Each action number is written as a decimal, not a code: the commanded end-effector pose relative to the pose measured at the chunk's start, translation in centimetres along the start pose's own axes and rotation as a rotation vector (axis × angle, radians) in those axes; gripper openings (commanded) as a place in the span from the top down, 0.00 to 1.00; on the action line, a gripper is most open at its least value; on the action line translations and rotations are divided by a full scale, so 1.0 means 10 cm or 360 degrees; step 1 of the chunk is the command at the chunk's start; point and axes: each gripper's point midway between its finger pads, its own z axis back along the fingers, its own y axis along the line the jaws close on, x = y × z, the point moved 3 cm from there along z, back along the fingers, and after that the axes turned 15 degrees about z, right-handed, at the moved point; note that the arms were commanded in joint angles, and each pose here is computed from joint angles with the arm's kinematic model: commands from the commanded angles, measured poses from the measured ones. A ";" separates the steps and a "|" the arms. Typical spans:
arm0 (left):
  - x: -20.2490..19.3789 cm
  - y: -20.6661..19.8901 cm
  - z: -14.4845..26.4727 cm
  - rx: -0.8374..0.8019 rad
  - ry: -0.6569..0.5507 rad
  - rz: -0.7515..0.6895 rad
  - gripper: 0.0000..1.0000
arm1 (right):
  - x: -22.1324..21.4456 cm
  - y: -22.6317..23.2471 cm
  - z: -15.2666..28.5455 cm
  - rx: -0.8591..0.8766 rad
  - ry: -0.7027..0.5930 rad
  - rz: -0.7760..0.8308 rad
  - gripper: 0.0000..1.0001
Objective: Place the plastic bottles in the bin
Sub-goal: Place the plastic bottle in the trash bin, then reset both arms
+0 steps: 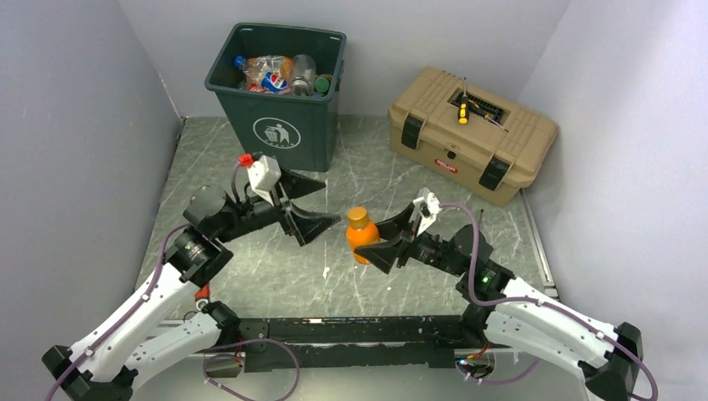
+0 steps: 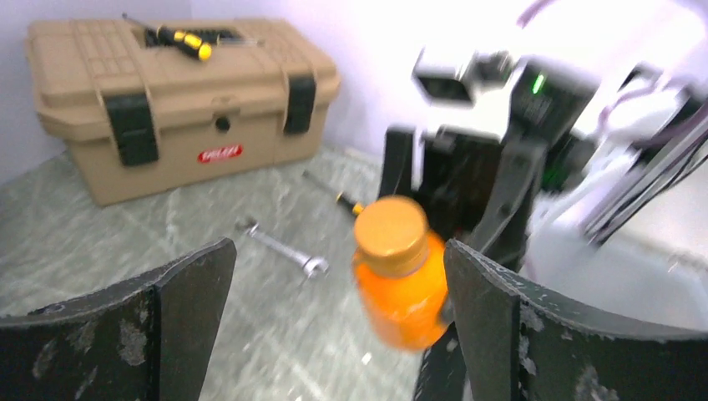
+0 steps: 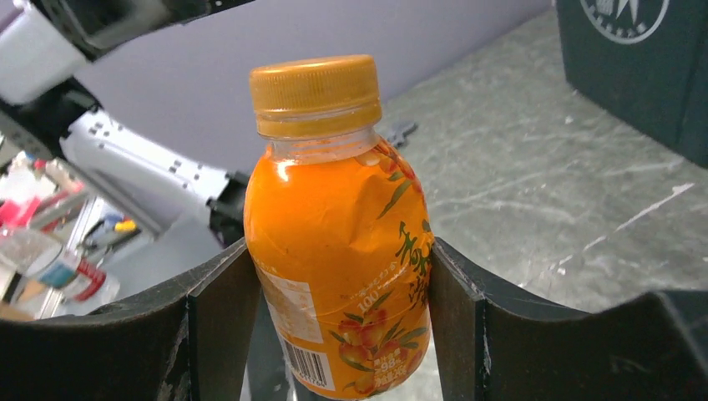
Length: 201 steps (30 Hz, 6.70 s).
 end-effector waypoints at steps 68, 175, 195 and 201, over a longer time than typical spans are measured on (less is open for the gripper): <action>2.95 1.47 0.54 0.1001 -0.1071 -0.0016 1.00 | -0.04 -0.86 1.09 -0.1521 -0.0006 -0.0257 0.00; -0.97 2.74 1.61 0.2364 0.0008 0.0106 0.01 | -0.26 -1.31 0.85 -0.2010 0.0019 0.0089 0.00; -1.31 3.50 1.74 0.2109 -0.0214 -0.0238 0.01 | -0.77 -2.74 1.55 -0.2457 0.0385 0.0629 0.00; -1.47 3.58 1.79 0.2055 -0.0226 -0.0183 0.01 | -1.06 -2.90 1.71 -0.2483 0.0496 0.0702 0.00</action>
